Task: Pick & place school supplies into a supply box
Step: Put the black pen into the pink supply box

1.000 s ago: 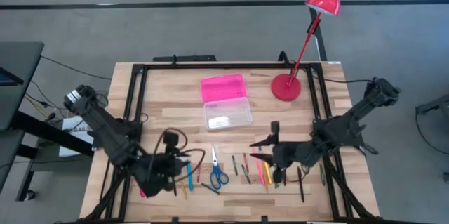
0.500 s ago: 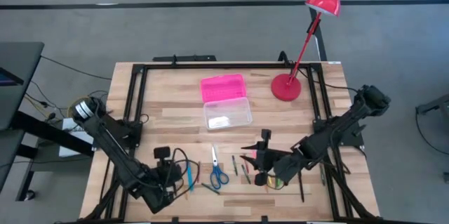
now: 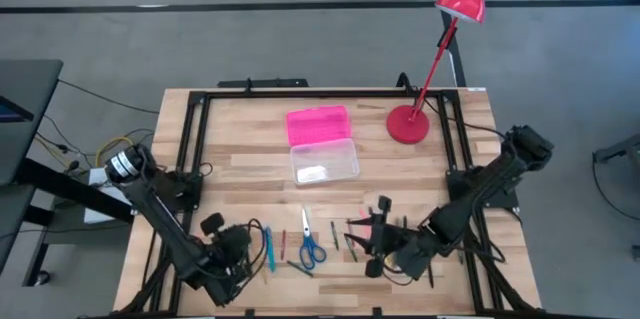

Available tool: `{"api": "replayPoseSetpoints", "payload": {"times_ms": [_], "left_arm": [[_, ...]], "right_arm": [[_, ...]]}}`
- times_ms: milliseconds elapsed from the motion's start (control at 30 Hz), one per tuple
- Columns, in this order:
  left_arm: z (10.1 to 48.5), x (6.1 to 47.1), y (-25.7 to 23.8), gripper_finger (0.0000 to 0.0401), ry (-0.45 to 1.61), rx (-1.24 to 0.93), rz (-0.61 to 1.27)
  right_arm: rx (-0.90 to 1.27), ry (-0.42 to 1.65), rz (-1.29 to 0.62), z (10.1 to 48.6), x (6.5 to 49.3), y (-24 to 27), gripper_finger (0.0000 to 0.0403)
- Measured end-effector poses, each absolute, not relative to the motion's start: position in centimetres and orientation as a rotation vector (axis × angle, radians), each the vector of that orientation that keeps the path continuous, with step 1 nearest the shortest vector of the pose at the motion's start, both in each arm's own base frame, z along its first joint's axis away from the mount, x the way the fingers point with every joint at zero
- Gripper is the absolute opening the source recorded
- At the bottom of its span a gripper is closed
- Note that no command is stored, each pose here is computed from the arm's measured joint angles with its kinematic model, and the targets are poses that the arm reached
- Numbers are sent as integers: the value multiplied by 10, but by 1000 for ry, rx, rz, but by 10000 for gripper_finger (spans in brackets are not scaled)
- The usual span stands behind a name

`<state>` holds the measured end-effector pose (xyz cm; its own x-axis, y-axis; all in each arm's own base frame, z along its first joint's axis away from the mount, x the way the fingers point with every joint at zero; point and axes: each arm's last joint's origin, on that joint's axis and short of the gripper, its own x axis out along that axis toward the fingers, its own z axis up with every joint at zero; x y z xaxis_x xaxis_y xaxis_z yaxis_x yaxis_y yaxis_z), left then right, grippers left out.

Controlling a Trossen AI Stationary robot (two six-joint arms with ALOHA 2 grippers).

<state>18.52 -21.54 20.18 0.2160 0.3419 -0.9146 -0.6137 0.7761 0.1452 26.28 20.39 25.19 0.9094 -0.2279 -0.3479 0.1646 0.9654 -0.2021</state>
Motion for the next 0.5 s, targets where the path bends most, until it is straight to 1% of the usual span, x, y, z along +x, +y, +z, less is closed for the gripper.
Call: {"api": "replayPoseSetpoints", "payload": {"times_ms": [133, 233, 400, 500], "left_arm": [[187, 181, -205, 99, 1270, -310, 761], [182, 180, -202, 99, 1266, -339, 793], [179, 184, -206, 102, 1220, -426, 777], [179, 188, -210, 116, 1183, -471, 742]], "right_arm": [[-191, 369, -211, 252, 259, 208, 118], [-233, 370, -214, 252, 258, 208, 118], [-291, 371, -234, 254, 260, 204, 118], [-327, 378, -235, 254, 262, 202, 118]]}}
